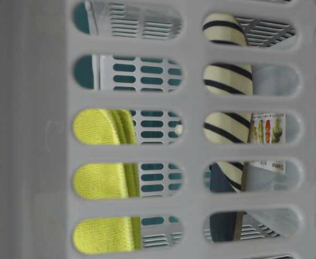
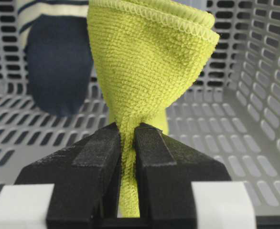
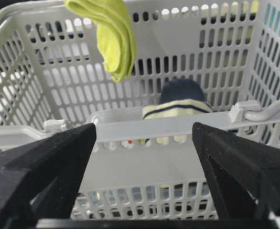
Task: Pick up the yellow cloth from the shopping basket with the left arm.
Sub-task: 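Lift the pinched yellow cloth upward out of the basket with the left gripper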
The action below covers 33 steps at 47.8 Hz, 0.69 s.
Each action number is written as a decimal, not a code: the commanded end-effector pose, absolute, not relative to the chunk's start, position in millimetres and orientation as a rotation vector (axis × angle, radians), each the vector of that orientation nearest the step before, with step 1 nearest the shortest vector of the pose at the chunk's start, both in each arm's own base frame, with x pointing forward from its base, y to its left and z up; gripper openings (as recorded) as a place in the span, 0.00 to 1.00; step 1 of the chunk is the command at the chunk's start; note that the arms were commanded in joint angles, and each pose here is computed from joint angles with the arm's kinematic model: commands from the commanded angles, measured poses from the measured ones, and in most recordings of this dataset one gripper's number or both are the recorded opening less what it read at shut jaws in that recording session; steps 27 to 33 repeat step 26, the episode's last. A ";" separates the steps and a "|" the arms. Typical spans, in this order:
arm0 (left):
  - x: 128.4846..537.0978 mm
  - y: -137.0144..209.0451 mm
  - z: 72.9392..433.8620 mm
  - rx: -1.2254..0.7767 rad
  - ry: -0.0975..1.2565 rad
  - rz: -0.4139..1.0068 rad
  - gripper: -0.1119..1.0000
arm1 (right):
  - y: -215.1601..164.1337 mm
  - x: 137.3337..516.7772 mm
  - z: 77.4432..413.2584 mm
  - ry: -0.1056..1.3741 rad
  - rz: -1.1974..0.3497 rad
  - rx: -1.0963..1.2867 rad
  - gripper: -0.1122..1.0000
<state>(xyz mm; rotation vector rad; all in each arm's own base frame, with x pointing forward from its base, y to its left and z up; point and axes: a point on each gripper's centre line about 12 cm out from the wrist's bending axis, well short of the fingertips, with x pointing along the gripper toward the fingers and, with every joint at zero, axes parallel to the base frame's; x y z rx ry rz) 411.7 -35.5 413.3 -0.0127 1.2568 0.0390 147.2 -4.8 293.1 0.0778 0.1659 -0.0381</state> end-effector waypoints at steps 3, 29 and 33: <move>408.3 -36.8 429.7 -0.013 1.205 0.031 0.15 | -5.7 148.0 294.1 0.159 -0.044 0.083 0.81; 407.6 -37.8 426.5 -0.008 1.220 0.031 0.15 | -8.5 150.1 294.9 0.108 -0.060 0.083 0.80; 407.6 -37.8 426.5 -0.008 1.220 0.031 0.15 | -8.5 150.1 294.9 0.108 -0.060 0.083 0.80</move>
